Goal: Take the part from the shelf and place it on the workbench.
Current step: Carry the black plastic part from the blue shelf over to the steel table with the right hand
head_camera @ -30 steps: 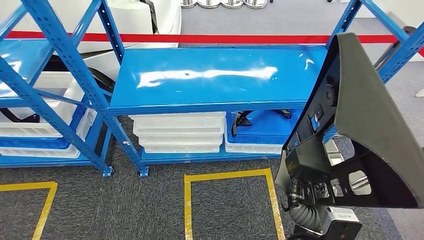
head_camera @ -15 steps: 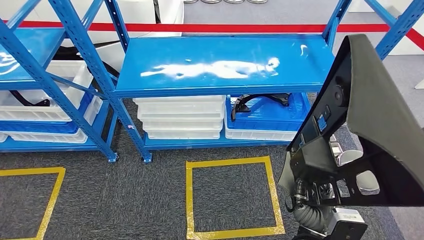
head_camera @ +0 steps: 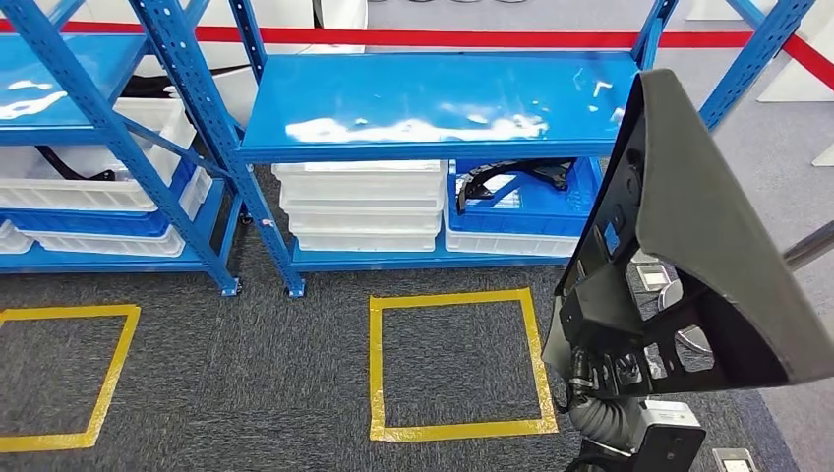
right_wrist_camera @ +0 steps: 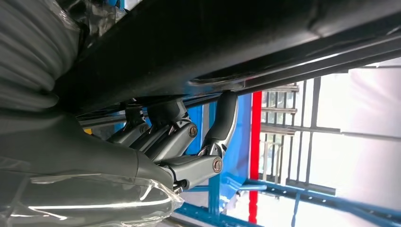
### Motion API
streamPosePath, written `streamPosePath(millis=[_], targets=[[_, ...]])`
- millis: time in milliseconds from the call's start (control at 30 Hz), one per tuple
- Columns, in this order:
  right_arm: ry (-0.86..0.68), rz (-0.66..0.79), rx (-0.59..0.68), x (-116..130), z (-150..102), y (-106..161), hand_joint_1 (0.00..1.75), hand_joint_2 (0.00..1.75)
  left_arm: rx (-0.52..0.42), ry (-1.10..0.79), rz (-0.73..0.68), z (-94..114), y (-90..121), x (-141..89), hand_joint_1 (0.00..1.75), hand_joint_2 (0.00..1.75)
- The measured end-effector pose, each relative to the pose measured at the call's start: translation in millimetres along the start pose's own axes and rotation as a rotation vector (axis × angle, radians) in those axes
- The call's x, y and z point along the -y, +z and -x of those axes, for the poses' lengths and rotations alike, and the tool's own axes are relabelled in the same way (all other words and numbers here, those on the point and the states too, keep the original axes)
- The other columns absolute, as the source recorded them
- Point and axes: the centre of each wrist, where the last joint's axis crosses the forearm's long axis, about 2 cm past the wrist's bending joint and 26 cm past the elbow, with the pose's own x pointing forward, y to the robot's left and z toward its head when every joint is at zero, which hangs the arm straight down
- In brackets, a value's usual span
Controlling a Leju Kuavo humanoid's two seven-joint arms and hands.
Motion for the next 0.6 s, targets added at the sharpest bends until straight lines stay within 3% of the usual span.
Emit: streamPosePath(millis=[600], targets=[[0.059,-0.072,0.001,-7.4,2.4,-2.2,1.75,1.75,0.012,-0.019,0.000,-3.9,-4.1,-4.4,0.00,0.00]])
